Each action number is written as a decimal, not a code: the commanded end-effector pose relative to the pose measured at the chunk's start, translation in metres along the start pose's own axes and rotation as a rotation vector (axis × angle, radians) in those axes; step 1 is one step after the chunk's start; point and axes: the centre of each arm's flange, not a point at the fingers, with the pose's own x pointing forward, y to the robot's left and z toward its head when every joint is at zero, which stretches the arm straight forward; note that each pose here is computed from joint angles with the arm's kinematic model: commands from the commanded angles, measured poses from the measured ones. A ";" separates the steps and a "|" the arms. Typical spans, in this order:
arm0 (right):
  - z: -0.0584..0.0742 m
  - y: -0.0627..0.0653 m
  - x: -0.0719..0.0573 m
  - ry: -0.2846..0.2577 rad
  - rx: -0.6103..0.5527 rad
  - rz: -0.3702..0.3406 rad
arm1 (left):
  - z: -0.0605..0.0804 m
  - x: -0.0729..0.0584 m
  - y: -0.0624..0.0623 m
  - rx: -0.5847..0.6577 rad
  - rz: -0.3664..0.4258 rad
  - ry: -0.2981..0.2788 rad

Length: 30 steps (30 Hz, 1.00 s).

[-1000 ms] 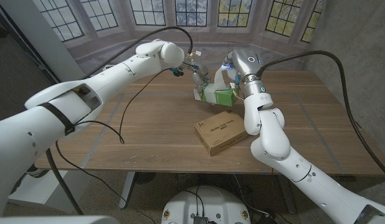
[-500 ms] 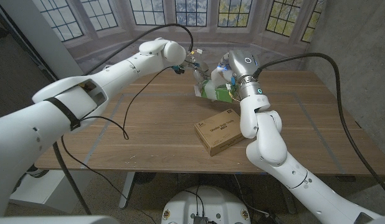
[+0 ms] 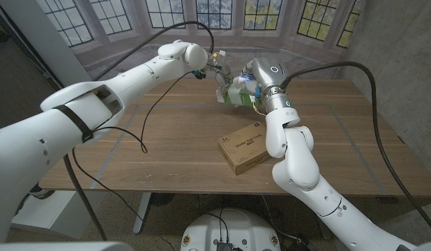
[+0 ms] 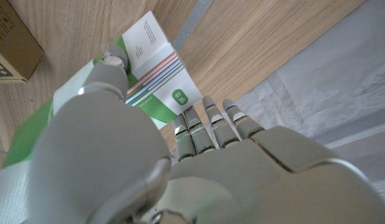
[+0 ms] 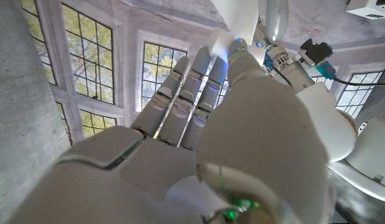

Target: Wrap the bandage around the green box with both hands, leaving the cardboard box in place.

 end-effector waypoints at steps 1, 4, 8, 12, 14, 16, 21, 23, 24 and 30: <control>0.009 0.000 -0.007 -0.004 0.035 0.018 | -0.002 -0.001 0.007 -0.015 0.029 0.025; 0.010 0.002 -0.010 -0.003 0.047 0.025 | -0.003 -0.003 0.008 -0.017 0.033 0.030; 0.013 0.004 -0.013 -0.006 0.059 0.036 | -0.004 -0.006 0.010 -0.022 0.048 0.038; 0.016 0.006 -0.017 -0.008 0.075 0.052 | -0.006 -0.009 0.012 -0.033 0.061 0.041; 0.016 0.008 -0.020 -0.011 0.080 0.057 | -0.006 -0.009 0.013 -0.033 0.066 0.042; 0.017 0.009 -0.022 -0.012 0.084 0.063 | -0.006 -0.010 0.014 -0.036 0.069 0.040; 0.017 0.011 -0.028 -0.014 0.095 0.074 | -0.005 -0.013 0.016 -0.039 0.076 0.042; 0.017 0.011 -0.030 -0.015 0.100 0.081 | -0.006 -0.015 0.017 -0.043 0.080 0.043; 0.018 0.012 -0.031 -0.015 0.103 0.085 | -0.006 -0.015 0.018 -0.044 0.083 0.044; 0.020 0.016 -0.035 -0.015 0.117 0.105 | -0.005 -0.016 0.021 -0.052 0.093 0.046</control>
